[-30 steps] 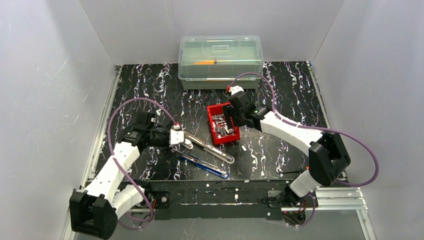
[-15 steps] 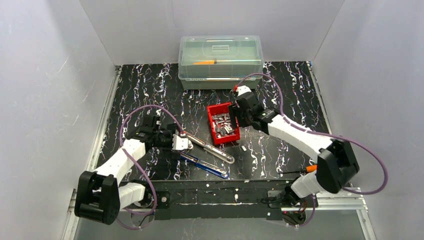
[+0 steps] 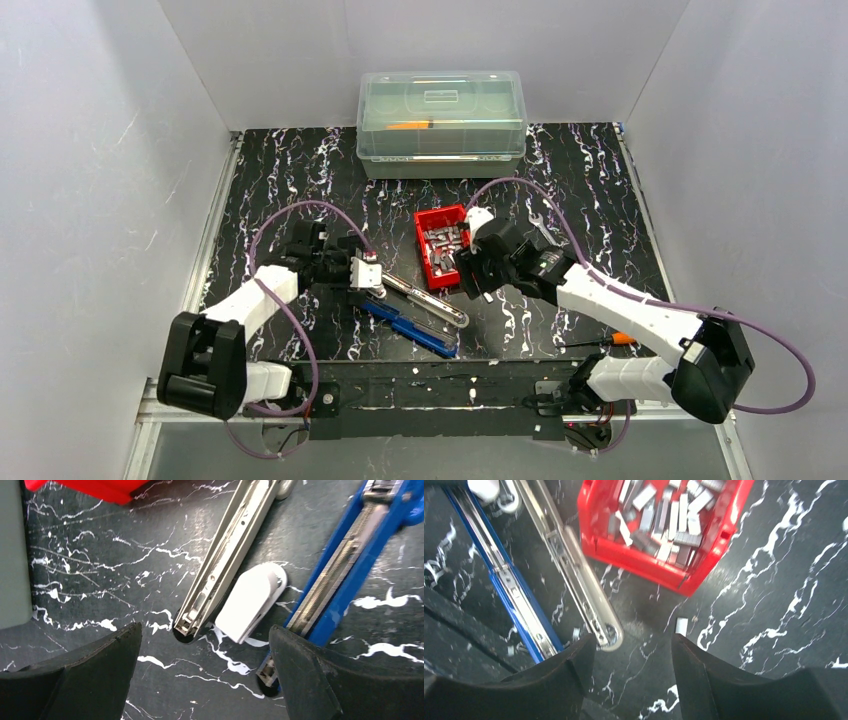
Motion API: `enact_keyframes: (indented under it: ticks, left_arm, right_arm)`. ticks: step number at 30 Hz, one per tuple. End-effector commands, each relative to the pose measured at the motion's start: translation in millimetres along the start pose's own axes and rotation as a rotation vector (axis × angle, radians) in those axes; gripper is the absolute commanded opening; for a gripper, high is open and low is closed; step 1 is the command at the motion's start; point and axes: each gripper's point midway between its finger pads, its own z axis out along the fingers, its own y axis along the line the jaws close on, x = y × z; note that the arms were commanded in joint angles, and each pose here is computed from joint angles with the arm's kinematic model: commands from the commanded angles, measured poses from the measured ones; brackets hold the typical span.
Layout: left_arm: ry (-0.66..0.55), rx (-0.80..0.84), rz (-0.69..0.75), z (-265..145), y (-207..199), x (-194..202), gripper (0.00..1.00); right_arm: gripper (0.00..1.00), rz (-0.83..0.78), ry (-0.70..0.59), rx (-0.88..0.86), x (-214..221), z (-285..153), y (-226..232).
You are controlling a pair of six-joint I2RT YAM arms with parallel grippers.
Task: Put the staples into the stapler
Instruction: Adjust the stapler at the center of the board.
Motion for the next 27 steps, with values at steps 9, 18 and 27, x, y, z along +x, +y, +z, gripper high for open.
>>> enact_keyframes:
  ticks: [9,18,27]
  left_arm:
    - [-0.099,0.035,-0.019,-32,-12,-45,0.98]
    - [-0.153,0.15,0.038,-39,-76,-51,0.98]
    - [-0.024,-0.059,0.158,-12,-47,-2,0.98]
  right_arm:
    - [0.62,-0.024,0.028,-0.005,23,-10,5]
    - [0.6,-0.115,0.04,-0.179,41,-15,48]
    - [0.5,-0.182,0.126,-0.274,90,-20,92]
